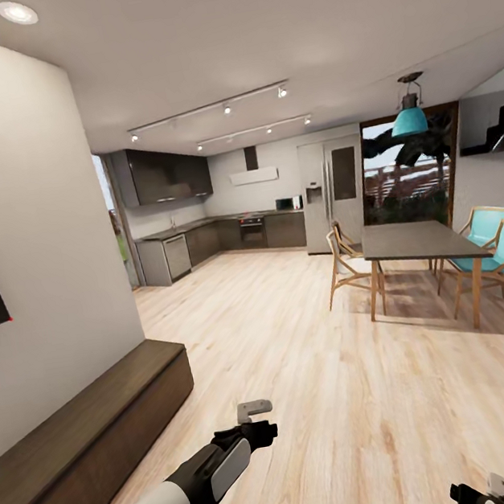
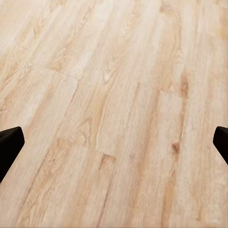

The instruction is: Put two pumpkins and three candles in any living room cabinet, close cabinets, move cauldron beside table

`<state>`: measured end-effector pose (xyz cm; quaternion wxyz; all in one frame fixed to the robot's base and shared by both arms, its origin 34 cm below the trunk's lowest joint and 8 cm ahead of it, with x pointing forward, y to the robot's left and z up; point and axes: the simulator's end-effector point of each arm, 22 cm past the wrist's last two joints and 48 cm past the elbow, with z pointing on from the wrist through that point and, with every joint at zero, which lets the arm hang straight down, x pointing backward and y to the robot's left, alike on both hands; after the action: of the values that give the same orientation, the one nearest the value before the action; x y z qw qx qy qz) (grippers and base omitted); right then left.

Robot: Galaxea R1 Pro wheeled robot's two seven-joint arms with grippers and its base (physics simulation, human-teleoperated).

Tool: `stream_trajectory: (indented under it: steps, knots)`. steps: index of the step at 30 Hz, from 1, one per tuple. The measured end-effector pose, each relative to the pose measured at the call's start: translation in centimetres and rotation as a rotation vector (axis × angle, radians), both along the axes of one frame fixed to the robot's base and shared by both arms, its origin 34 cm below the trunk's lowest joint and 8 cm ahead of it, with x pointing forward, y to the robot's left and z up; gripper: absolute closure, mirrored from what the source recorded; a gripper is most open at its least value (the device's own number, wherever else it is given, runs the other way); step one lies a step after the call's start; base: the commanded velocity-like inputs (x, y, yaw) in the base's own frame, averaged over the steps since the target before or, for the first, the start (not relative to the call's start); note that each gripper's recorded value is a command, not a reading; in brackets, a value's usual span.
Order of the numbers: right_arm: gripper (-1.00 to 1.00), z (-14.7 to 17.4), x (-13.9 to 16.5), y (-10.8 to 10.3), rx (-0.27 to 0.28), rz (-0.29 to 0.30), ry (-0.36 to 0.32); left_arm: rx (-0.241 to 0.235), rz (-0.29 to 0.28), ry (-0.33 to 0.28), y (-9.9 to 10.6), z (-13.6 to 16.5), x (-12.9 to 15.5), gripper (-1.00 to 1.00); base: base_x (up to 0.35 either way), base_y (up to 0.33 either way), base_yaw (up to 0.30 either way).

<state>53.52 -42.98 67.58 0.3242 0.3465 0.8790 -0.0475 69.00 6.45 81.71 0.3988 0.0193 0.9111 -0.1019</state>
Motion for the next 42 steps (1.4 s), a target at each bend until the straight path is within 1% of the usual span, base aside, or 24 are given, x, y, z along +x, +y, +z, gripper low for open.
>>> stream_trajectory:
  steps: [42]
  knots:
    - [-1.0,-2.9,-1.6,0.2,-0.001,0.009,0.079,0.0,-0.001,0.075,-0.1,-4.2,-0.9,-1.0,0.0,0.0,0.0]
